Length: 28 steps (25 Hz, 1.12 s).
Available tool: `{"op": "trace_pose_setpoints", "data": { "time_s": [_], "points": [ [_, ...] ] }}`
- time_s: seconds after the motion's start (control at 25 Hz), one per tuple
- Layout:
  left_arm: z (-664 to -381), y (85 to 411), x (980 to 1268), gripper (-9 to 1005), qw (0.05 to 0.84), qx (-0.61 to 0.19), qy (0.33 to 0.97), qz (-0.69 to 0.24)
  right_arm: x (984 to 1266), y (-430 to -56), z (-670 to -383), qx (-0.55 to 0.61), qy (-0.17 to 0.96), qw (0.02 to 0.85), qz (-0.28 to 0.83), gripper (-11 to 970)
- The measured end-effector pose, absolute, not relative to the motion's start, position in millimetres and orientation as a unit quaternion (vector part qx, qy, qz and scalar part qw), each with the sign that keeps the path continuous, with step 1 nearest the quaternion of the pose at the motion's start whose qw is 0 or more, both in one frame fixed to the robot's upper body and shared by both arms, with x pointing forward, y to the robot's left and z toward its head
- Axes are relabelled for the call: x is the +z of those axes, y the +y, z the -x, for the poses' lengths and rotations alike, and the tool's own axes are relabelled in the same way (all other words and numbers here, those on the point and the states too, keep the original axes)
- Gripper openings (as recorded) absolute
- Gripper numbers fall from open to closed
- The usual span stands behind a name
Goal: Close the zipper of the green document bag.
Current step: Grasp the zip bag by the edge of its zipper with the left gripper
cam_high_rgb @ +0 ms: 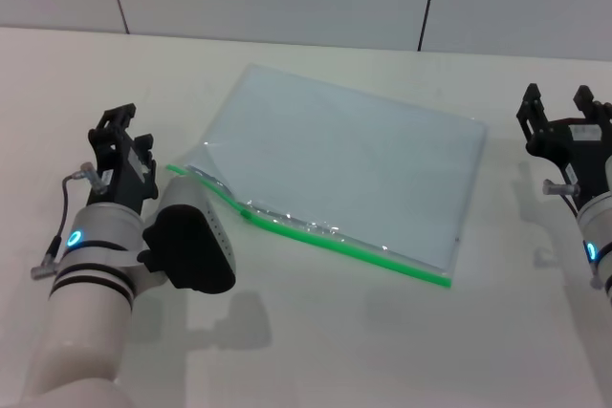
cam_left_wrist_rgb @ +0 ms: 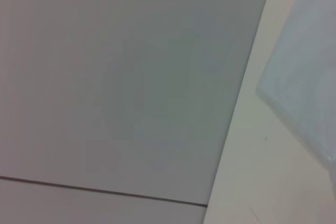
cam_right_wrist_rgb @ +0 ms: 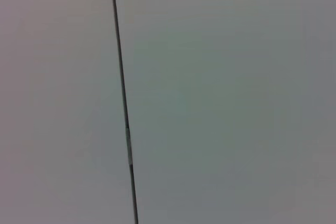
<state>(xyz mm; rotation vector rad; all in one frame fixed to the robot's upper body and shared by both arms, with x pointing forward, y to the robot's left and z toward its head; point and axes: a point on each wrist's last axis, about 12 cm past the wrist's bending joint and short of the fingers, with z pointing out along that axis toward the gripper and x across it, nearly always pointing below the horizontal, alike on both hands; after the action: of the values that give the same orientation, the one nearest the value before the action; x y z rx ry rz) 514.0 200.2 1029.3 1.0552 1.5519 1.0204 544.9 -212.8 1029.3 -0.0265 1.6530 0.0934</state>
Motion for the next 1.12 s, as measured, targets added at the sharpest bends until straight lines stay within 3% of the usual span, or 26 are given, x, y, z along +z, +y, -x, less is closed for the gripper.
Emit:
{"op": "trace_pose_setpoints", "data": {
  "time_s": [1.12],
  "points": [
    [-513,193,1016,501,0.461,0.368,0.659,-0.467,1029,-214,-545,0.040,0.736,0.676,0.010,638]
  ]
}}
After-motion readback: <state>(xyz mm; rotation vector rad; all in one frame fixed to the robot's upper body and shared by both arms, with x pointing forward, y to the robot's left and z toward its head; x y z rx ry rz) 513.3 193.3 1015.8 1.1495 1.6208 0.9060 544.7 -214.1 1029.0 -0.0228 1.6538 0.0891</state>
